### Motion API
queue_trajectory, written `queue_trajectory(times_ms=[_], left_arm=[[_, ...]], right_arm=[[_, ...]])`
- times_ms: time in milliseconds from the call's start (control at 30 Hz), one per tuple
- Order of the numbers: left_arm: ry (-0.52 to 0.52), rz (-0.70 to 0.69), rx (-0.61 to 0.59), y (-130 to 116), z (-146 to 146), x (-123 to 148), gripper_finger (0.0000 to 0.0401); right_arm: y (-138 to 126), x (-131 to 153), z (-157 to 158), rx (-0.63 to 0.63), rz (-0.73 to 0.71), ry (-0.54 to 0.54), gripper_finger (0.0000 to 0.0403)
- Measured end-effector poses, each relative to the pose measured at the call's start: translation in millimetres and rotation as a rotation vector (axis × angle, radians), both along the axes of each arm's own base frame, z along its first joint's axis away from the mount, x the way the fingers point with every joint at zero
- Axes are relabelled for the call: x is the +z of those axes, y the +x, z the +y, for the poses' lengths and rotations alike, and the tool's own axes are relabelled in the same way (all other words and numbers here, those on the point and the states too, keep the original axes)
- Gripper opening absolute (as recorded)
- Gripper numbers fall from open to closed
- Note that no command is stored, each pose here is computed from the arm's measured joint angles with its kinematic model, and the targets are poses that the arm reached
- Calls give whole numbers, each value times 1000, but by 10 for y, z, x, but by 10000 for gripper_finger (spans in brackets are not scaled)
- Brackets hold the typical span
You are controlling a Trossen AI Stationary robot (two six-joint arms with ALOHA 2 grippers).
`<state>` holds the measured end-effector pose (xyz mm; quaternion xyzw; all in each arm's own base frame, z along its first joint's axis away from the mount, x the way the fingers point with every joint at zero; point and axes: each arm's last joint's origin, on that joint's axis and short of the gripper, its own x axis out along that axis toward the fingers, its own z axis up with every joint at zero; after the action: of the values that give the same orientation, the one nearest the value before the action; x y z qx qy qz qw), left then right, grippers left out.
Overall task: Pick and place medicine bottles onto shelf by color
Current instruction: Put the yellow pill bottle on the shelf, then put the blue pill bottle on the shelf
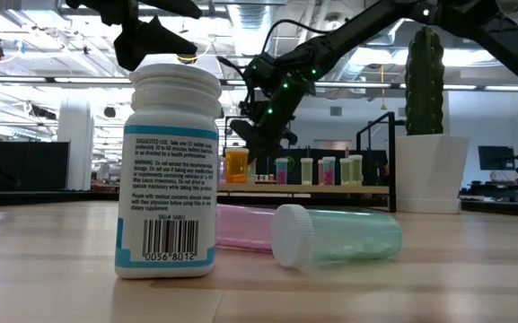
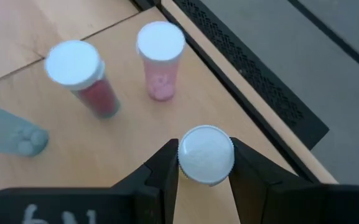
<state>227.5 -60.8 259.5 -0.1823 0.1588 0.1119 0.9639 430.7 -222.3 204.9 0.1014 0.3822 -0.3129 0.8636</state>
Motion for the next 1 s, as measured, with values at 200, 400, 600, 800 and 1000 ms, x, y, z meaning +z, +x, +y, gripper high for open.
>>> queue_trajectory(times_ms=[200,400,600,800,1000], left_arm=[[2,3,0,-1,0,-3,245],[3,4,-1,-1,0,-3,245],[4,4,-3,-1,0,-2,245],[3,5,-4,-1,-1,-3,245],[1,14,-13,-4,-2,-11,245]], right_arm=[[8,-4,9,3,-4,-2,137],[7,-4,8,2,-4,-2,161],[16,9,19,19,5,-11,215],[68,339,76,78,45,-32,254],[71,803,293,128,116,-4,255]])
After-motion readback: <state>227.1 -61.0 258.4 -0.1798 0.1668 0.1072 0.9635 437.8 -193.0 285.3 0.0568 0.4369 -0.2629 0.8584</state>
